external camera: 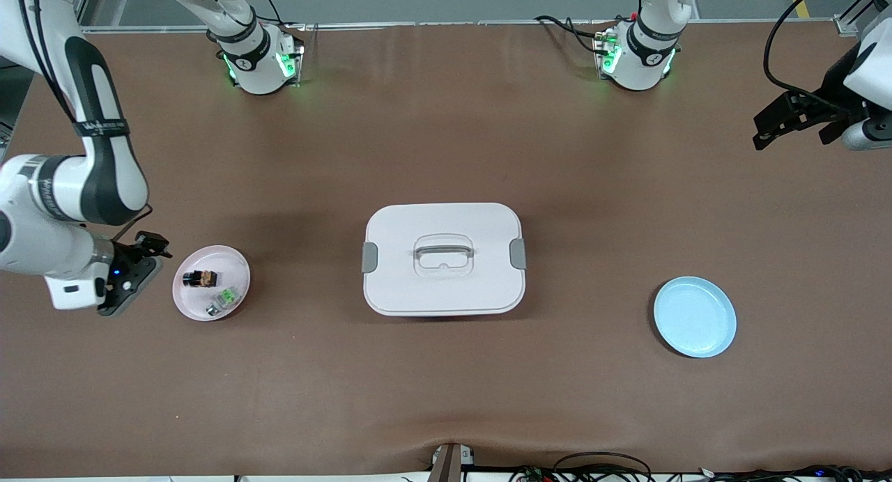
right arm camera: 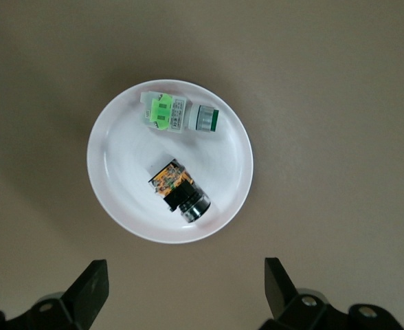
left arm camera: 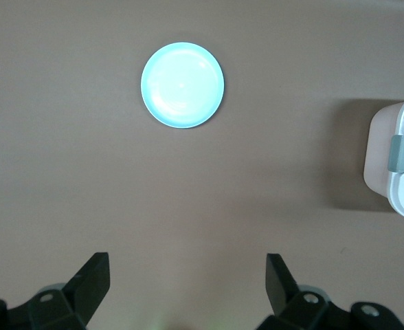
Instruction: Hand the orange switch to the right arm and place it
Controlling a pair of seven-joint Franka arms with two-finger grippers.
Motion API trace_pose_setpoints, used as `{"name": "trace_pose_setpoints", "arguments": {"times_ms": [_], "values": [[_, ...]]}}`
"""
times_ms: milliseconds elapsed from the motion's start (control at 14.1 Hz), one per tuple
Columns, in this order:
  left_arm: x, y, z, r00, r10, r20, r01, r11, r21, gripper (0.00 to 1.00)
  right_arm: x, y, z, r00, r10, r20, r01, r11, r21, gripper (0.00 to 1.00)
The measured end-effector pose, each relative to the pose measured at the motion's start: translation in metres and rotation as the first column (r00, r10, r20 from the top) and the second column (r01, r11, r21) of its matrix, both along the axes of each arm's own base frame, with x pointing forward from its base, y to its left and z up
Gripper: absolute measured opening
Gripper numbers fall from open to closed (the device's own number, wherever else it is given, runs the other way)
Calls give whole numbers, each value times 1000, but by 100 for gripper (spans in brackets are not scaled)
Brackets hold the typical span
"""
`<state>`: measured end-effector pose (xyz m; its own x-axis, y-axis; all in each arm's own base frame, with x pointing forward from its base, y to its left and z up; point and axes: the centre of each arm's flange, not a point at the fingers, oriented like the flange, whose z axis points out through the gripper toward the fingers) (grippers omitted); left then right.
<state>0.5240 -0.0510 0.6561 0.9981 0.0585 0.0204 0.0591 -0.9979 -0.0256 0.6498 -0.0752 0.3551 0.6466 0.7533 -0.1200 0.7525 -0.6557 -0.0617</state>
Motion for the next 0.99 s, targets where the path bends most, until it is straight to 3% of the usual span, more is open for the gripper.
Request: {"name": "trace_pose_setpoints", "arguments": {"times_ms": [142, 283, 425, 567, 709, 992], "values": [[0, 0, 0, 1000, -3, 0, 3, 1000, 0, 100, 7, 4, 38, 993, -119, -12, 118, 993, -19, 100], [2, 0, -3, 1000, -3, -6, 3, 1000, 0, 100, 10, 12, 58, 963, -270, -3, 270, 962, -43, 100], [5, 0, -8, 1000, -3, -15, 3, 1000, -1, 100, 9, 19, 61, 894, -448, 7, 447, 892, -72, 100], [6, 2, -5, 1000, 0, -5, 0, 1000, -2, 100, 9, 20, 68, 799, -601, 25, 601, 794, -96, 100], [6, 3, 3, 1000, 2, 12, -2, 1000, -3, 100, 13, 21, 84, 734, -677, 52, 679, 728, -97, 100], [10, 4, 1, 1000, 4, 19, -4, 1000, -5, 100, 18, 32, 141, 715, -693, 92, 699, 711, -72, 100]]}}
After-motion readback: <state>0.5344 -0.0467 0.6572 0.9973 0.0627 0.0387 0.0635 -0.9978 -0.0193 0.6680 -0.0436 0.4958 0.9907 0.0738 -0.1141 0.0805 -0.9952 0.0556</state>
